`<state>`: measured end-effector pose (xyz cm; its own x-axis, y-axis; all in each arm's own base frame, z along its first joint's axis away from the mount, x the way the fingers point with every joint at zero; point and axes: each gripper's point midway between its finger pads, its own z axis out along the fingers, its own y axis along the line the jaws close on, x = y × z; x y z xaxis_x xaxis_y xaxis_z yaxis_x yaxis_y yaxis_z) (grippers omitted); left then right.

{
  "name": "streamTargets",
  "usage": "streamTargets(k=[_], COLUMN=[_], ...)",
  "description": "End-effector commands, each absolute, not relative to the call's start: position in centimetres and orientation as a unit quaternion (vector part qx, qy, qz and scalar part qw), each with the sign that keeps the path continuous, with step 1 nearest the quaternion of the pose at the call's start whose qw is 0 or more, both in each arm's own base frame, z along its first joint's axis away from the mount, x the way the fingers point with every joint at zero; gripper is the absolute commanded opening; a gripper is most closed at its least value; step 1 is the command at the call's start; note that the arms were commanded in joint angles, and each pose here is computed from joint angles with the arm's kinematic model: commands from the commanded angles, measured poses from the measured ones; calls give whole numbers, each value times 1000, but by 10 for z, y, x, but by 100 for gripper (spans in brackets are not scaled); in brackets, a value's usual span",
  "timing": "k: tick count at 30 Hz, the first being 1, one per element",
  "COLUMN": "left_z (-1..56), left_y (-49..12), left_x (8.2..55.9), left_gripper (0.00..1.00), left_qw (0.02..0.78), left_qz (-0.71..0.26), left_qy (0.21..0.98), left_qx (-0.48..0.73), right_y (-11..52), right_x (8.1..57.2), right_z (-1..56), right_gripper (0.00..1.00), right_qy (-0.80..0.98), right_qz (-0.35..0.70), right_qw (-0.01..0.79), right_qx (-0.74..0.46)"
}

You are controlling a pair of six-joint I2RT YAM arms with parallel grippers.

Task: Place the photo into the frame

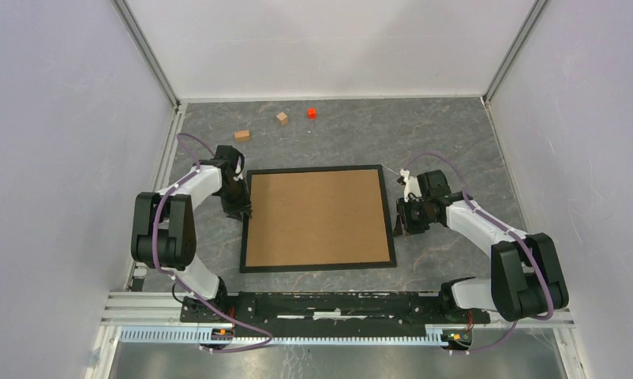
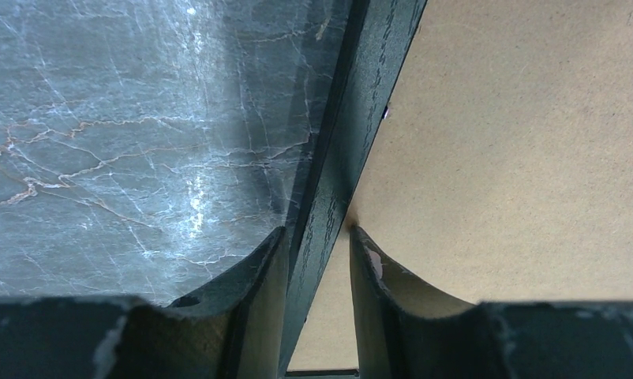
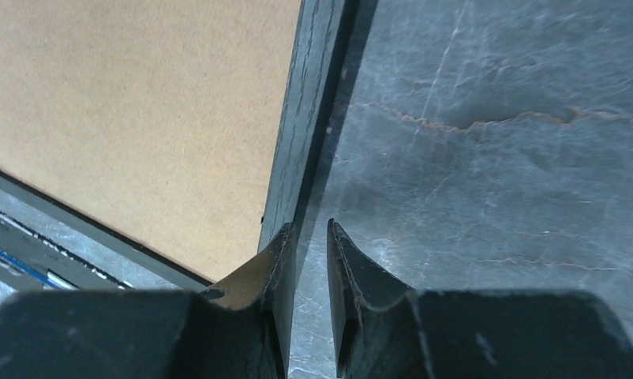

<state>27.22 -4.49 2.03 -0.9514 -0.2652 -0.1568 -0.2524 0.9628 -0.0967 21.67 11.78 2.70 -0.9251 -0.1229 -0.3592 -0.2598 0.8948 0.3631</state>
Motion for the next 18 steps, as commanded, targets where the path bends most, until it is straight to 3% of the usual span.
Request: streamTargets(k=[1, 18], left_z=[-1, -1], left_y=[-32, -34], left_x=[255, 253], left_gripper=[41, 39], left_qw=[47, 45], left_qz=[3, -1], left_qy=[993, 993], left_qx=[-112, -112], right_y=[126, 120], right_x=[208, 200], right_z=[26, -1], right_gripper=[26, 22], right_qy=[953, 966], right_qz=[236, 213], right_qw=[157, 125], right_qx=[-110, -82])
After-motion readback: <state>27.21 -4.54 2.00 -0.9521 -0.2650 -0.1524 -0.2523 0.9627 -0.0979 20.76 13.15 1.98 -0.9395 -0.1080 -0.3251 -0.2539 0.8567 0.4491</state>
